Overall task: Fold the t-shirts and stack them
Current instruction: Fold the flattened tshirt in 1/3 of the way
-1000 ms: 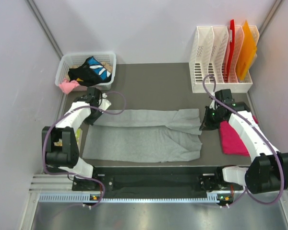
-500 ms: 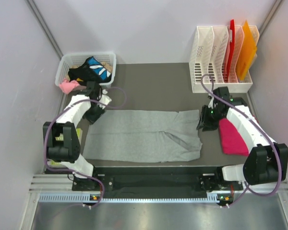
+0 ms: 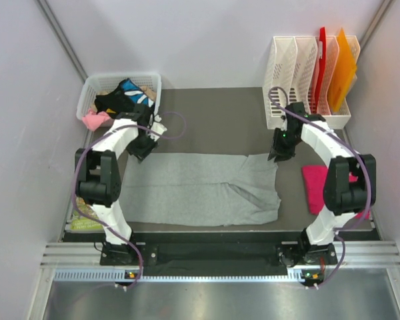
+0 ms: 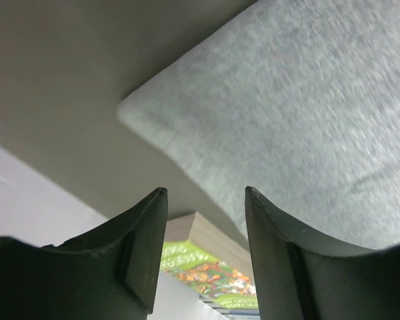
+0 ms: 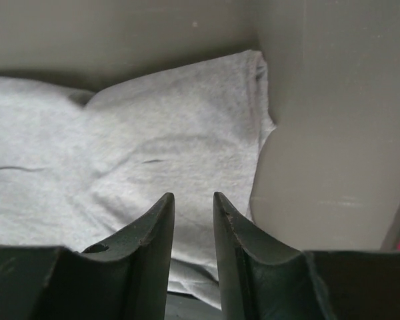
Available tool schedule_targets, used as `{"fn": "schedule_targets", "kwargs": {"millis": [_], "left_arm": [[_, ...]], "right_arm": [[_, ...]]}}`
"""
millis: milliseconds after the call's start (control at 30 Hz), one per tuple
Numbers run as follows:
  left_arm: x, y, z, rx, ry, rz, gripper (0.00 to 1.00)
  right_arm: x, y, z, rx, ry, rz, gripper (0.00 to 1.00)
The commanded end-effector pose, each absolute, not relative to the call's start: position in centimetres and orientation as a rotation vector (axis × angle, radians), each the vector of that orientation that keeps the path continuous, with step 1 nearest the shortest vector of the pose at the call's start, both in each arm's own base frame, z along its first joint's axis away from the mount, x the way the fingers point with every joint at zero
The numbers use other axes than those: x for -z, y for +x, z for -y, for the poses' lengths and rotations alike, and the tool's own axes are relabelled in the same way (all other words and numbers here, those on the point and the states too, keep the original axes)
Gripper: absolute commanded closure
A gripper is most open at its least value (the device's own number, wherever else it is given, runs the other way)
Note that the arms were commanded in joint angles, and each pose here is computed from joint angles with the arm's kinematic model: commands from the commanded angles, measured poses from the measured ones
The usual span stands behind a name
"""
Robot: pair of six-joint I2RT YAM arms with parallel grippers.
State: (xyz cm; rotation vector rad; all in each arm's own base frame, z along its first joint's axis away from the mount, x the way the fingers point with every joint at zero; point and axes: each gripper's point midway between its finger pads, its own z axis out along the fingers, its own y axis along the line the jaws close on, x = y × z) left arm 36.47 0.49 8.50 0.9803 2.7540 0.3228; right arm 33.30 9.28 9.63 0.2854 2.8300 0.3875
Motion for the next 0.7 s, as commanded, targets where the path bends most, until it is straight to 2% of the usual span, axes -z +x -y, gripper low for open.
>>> {"fn": "schedule_targets", "kwargs": {"millis": [0,200,333,467,667], "left_arm": [[-7.0,37.9,-0.8,-0.353,0.947,-2.727,0.46],[-5.6,38.8,-1.4,-0.397,0.97,-2.718,0.47],[-4.5,38.8,-2.3,-0.441,0.986,-2.715,0.48],[-3.5,38.8,-2.6,-0.439,0.97,-2.732,0.49],[-2.9,38.7,-2.9,-0.433,0.956,-2.741,0.49]], "right_arm": [[-8.6,35.2,-8.8,-0.297,0.252,-2.802,0.69],[-7.8,37.3,-7.6,-0.179,0.225,-2.799,0.7],[-7.1,38.4,-8.4,-0.237,0.235,-2.793,0.72],[-6.1,38.4,-10.5,-0.389,0.291,-2.804,0.74],[-2.9,37.0,-9.7,-0.308,0.312,-2.89,0.76]]}}
